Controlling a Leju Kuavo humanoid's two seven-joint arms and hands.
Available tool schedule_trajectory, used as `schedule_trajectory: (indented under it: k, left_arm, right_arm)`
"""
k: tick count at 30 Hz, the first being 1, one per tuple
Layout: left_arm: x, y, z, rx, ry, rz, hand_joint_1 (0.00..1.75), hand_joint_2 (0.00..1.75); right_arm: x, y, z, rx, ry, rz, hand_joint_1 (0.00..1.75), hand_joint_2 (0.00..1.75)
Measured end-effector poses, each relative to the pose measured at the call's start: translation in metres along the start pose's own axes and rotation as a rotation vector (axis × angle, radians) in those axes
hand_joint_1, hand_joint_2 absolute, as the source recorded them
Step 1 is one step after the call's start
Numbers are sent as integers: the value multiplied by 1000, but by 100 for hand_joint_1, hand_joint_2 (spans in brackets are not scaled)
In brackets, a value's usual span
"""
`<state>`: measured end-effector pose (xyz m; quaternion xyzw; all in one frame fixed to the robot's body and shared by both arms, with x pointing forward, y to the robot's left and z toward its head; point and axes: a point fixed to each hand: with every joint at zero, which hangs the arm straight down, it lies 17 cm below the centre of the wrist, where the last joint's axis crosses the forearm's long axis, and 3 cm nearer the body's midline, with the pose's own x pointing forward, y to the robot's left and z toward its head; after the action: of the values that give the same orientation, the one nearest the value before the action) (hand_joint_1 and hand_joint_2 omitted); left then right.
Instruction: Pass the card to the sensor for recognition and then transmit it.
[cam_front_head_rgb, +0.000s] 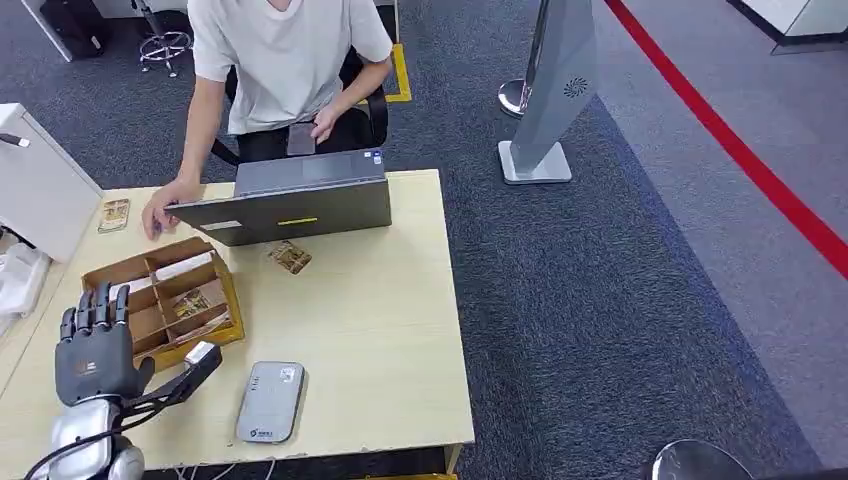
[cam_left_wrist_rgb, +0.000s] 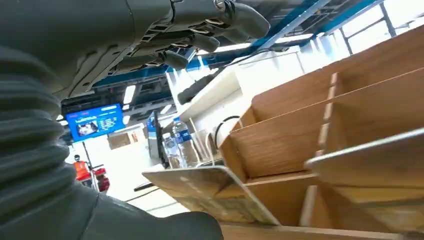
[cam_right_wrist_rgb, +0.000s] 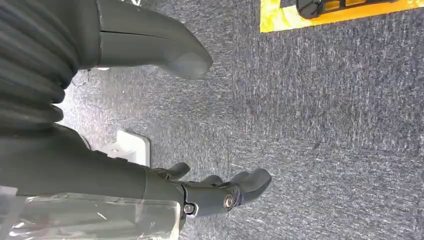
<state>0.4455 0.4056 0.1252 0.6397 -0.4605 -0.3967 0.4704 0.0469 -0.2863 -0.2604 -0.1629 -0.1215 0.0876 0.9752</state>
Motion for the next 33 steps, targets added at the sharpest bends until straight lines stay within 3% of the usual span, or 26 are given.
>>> schedule_trajectory:
  k: [5,6,7,33]
  left_arm:
    - [-15,-5,5,-11,20,-17,0,175]
    - [-17,-6,6,-14,25,-19,140,175]
    - [-19,-8,7,-18,28,-21,175,175]
    - [-19,-17,16,-44,17,-25,175,175]
  right_arm:
    - [-3,-1,0,0,9,-9,0,175]
    - [-3,-1,0,1,10,-10,0,175]
    - [-3,-1,0,1,11,-11,0,175]
    - [-4,-4,-1,-6,16,-29,0,175]
